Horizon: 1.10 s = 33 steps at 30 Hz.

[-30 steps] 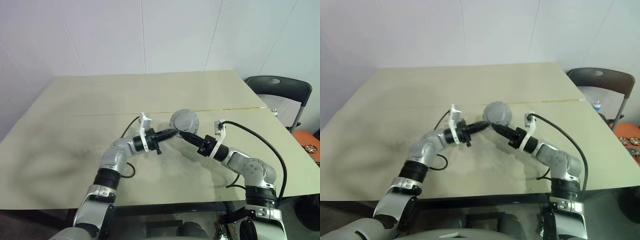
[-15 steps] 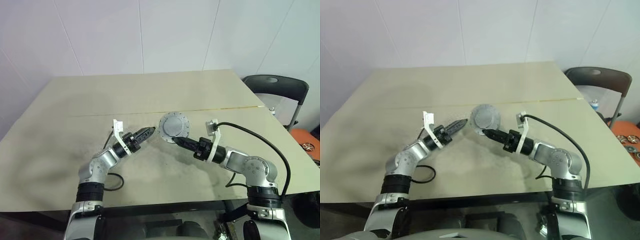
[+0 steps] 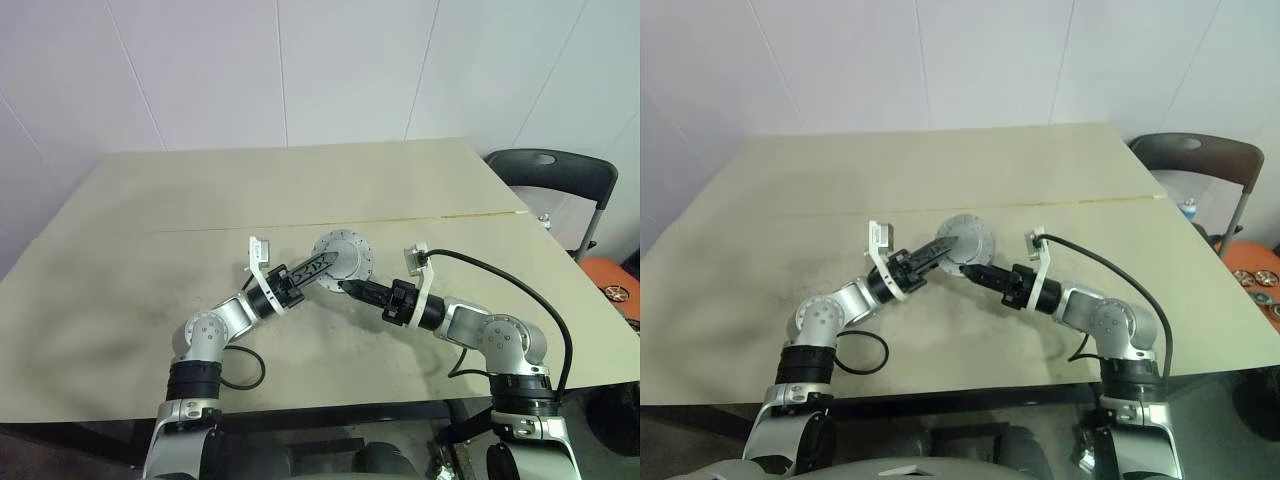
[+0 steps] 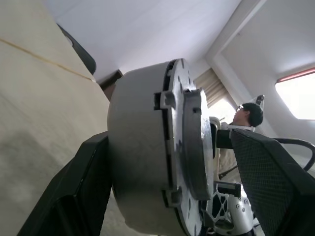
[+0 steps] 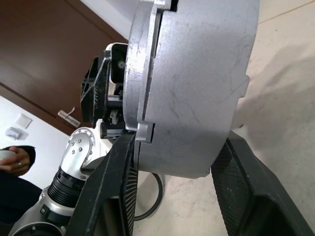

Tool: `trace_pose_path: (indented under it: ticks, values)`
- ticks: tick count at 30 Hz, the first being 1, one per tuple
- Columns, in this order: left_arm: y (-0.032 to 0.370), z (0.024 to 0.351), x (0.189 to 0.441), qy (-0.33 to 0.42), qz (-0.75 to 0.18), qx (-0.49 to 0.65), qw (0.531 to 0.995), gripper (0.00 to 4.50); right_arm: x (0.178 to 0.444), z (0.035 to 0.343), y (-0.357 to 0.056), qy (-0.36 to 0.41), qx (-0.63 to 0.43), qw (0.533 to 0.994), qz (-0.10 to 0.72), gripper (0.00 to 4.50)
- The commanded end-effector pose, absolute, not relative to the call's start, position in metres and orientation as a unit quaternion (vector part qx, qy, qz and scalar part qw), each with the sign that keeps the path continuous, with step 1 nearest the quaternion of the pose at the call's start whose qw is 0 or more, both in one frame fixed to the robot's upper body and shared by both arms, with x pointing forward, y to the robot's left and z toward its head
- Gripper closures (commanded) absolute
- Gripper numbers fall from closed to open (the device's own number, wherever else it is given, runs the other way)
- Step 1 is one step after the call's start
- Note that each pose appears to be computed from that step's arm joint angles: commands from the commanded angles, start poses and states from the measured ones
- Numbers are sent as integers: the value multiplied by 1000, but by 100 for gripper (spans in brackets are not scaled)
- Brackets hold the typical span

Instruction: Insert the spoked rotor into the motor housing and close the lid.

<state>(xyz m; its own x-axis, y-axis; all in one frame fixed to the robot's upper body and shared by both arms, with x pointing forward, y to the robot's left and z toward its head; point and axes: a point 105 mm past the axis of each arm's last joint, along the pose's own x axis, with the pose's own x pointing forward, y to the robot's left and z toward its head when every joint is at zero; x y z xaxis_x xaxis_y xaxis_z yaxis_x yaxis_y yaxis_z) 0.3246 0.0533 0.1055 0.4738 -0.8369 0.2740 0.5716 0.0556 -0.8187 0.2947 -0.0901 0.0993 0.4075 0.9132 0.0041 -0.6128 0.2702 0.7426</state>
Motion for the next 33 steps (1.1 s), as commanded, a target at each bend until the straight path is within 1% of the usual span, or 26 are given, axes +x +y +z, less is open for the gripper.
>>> trace_pose_path:
  ticks: [1, 5, 7, 11, 14, 16, 18, 20, 21, 24, 27, 28, 31, 33]
  values:
    - [46, 111, 335, 138, -494, -483, 710, 83, 293, 120, -81, 183, 338, 756, 530, 272]
    - [41, 109, 338, 149, -498, -487, 702, 184, 293, 120, -80, 182, 337, 756, 530, 272]
    - [38, 108, 336, 160, -506, -483, 697, 222, 293, 120, -81, 182, 337, 757, 530, 272]
    - [35, 108, 324, 174, -531, -475, 680, 227, 294, 120, -80, 179, 340, 759, 525, 272]
    - [36, 105, 322, 180, -531, -479, 675, 227, 298, 121, -80, 176, 338, 763, 522, 272]
    - [38, 104, 324, 178, -522, -487, 677, 227, 300, 123, -81, 172, 338, 766, 520, 203]
    - [42, 107, 329, 167, -510, -504, 677, 227, 304, 126, -83, 165, 339, 768, 518, 153]
    - [46, 113, 333, 150, -501, -523, 673, 227, 307, 127, -83, 164, 339, 770, 516, 88]
    - [49, 116, 337, 139, -493, -535, 672, 227, 308, 127, -83, 164, 339, 770, 514, 88]
    - [62, 121, 354, 102, -442, -565, 689, 227, 312, 125, -83, 165, 340, 772, 511, 88]
    - [86, 128, 373, 42, -382, -578, 720, 227, 313, 121, -84, 169, 340, 775, 506, 88]
    - [99, 129, 381, 18, -350, -586, 731, 227, 314, 120, -84, 170, 340, 775, 505, 88]
    - [152, 123, 403, -54, -209, -576, 788, 227, 314, 119, -83, 172, 338, 777, 503, 88]
    - [184, 116, 410, -83, -125, -556, 817, 227, 314, 118, -83, 172, 336, 777, 503, 88]
